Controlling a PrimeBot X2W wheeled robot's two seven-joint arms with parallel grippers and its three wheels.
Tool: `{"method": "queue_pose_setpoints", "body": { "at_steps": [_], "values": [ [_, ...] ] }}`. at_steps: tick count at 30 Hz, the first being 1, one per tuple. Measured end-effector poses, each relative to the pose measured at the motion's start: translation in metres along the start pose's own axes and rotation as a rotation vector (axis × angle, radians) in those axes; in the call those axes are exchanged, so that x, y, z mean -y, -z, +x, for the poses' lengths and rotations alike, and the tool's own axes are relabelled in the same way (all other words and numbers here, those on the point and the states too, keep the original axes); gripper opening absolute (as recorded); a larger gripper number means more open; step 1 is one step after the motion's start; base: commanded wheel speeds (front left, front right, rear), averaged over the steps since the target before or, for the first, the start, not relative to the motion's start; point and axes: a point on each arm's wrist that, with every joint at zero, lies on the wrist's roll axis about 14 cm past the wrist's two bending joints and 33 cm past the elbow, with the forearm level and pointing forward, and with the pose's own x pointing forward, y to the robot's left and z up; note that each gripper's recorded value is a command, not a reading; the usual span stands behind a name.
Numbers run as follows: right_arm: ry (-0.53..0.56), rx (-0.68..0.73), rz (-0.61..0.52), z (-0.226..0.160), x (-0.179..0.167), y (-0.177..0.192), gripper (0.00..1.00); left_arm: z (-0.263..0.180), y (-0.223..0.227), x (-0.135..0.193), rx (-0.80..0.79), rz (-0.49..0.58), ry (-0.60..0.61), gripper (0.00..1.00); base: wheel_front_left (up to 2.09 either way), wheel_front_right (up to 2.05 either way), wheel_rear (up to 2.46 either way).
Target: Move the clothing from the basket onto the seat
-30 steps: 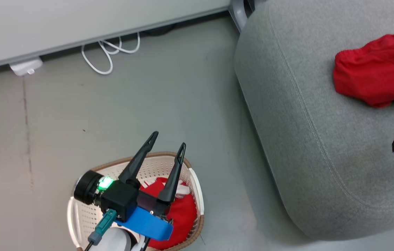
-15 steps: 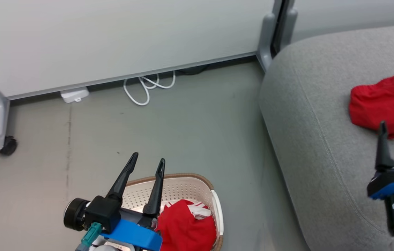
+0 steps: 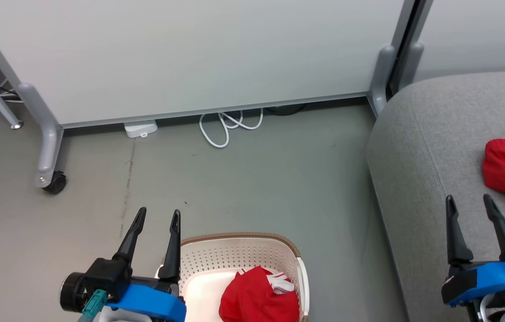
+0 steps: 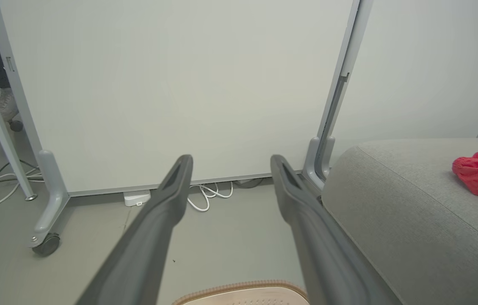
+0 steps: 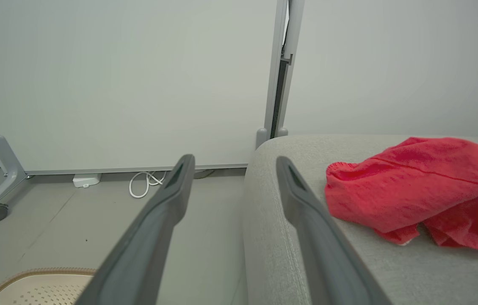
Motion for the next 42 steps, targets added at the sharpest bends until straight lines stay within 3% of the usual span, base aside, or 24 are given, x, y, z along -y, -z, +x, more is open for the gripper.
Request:
{"method": "queue_pose_setpoints", "body": {
  "at_steps": [14,42],
  "values": [
    [-0.111,0.003,0.05,-0.014,-0.038,-0.005,1.0,-0.029,-0.002,-0.038,0.002,0.009,-0.131,1.0,0.0,0.0,0.0],
    [-0.135,-0.024,0.084,-0.021,-0.047,0.007,1.0,-0.033,0.011,-0.032,-0.037,-0.005,-0.118,1.0,0.0,0.0,0.0]
  ]
}}
